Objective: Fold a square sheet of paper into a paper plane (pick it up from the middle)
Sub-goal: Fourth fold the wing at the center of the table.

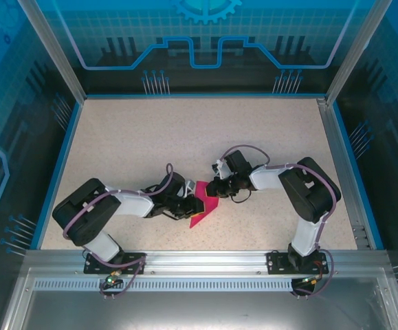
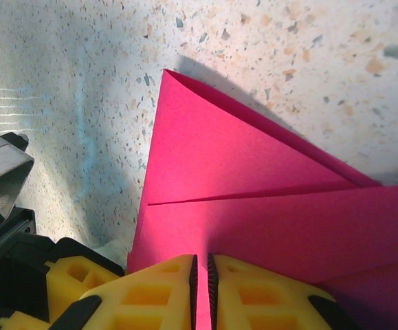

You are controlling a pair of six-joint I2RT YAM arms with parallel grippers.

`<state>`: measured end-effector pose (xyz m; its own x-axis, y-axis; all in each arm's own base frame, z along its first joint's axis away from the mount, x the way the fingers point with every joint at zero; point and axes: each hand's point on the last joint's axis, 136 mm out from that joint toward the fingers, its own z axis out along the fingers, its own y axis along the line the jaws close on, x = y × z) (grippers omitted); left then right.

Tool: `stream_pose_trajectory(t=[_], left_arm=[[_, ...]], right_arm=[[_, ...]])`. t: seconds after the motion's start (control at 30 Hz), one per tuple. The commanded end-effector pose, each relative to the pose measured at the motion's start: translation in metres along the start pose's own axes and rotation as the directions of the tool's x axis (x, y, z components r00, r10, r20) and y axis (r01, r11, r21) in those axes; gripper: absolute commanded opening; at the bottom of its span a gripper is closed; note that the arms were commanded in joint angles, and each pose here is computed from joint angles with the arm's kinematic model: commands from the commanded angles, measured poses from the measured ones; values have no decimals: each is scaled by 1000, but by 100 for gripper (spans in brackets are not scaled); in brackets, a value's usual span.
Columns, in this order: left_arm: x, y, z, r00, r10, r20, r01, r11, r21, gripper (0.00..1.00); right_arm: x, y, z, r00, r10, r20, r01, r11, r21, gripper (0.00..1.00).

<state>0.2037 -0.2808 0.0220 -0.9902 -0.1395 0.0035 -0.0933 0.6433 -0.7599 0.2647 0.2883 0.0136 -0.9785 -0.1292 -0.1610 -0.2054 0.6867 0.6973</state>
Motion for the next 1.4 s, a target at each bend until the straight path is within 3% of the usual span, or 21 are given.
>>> stream_pose_trajectory(t=[0.0, 0.23, 0.73, 1.23, 1.37], left_arm=[[28, 10, -11, 996, -22, -86, 19, 999, -28, 30], [49, 29, -19, 990, -36, -134, 27, 998, -64, 32], [48, 9, -33, 994, 36, -102, -37, 999, -6, 32], [23, -20, -45, 993, 114, 15, -114, 994, 1, 31], [20, -31, -39, 991, 131, 6, -131, 991, 23, 31]], right_arm=[[20, -22, -2, 998, 25, -65, -19, 995, 97, 17], [12, -2, -12, 994, -50, -99, 58, 995, 78, 18], [11, 48, -24, 990, -131, -61, 131, 991, 7, 22], [27, 7, 13, 989, -55, -134, 70, 992, 109, 20], [32, -1, 16, 989, -40, -142, 58, 991, 122, 20]])
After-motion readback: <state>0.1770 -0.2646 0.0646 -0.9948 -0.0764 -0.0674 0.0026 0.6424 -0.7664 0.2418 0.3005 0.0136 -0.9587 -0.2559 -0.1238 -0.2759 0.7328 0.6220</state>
